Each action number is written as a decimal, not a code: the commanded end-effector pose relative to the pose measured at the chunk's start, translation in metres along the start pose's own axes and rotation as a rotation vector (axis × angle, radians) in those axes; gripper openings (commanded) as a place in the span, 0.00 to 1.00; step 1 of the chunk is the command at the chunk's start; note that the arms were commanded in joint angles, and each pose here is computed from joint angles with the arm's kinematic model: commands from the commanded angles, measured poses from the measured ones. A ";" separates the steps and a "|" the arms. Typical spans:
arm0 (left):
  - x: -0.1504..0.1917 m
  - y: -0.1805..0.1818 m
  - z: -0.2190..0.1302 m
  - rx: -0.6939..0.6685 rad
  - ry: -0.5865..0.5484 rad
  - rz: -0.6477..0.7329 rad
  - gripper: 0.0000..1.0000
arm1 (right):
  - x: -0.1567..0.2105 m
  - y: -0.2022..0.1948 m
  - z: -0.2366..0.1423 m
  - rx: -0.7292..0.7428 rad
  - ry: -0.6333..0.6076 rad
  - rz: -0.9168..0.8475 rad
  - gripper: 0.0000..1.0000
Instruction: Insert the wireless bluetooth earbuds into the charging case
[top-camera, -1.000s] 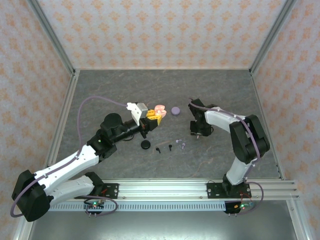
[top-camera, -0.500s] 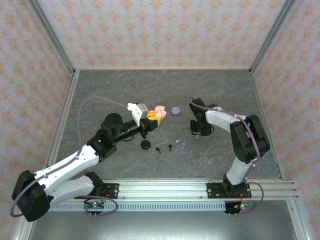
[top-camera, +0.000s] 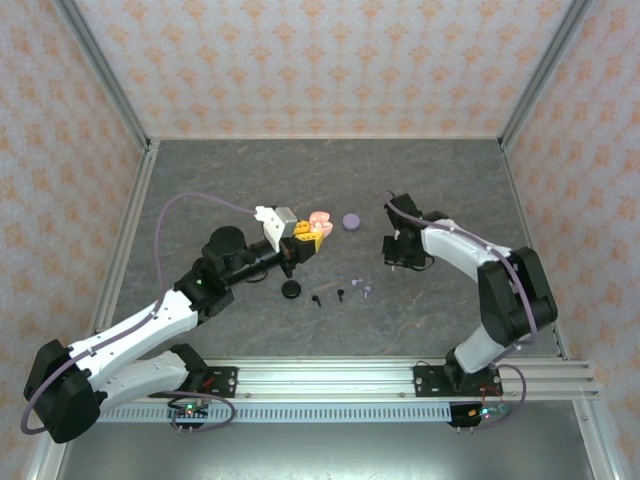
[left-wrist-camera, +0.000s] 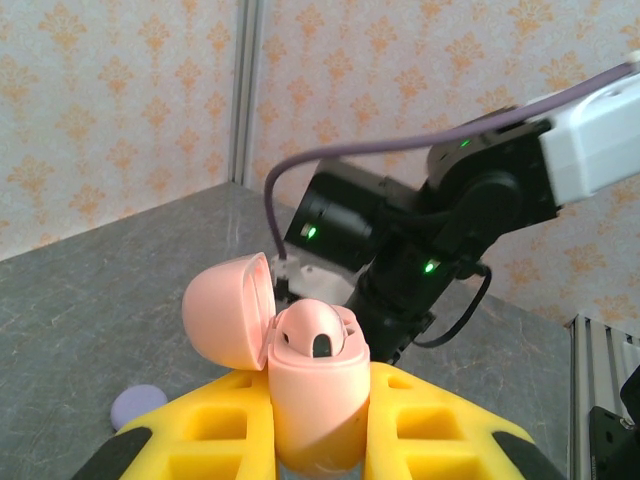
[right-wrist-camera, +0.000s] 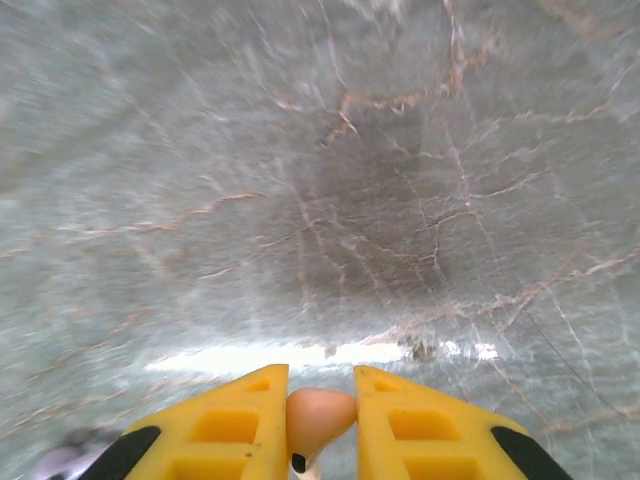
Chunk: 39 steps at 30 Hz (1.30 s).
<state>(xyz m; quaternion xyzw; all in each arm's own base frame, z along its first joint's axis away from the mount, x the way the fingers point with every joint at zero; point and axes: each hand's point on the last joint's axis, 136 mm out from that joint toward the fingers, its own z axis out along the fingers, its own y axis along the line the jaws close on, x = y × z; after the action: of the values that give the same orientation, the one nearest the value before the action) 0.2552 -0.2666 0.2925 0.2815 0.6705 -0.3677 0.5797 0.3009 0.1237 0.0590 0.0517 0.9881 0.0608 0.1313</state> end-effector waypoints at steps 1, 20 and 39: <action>-0.013 -0.004 0.003 0.010 -0.043 0.004 0.00 | -0.015 0.006 -0.036 -0.050 -0.094 0.013 0.19; -0.007 -0.006 0.037 0.057 -0.035 -0.035 0.00 | -0.035 0.102 -0.229 -0.663 -0.468 -0.025 0.18; -0.004 -0.010 0.042 0.074 -0.025 -0.031 0.00 | -0.035 0.158 -0.258 -0.789 -0.529 -0.110 0.17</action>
<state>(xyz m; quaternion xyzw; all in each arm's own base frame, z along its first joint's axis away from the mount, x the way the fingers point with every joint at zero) 0.2734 -0.3022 0.2656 0.2835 0.6864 -0.3915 0.5433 0.2739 0.2460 0.3159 -0.0423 0.8391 0.4017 0.3644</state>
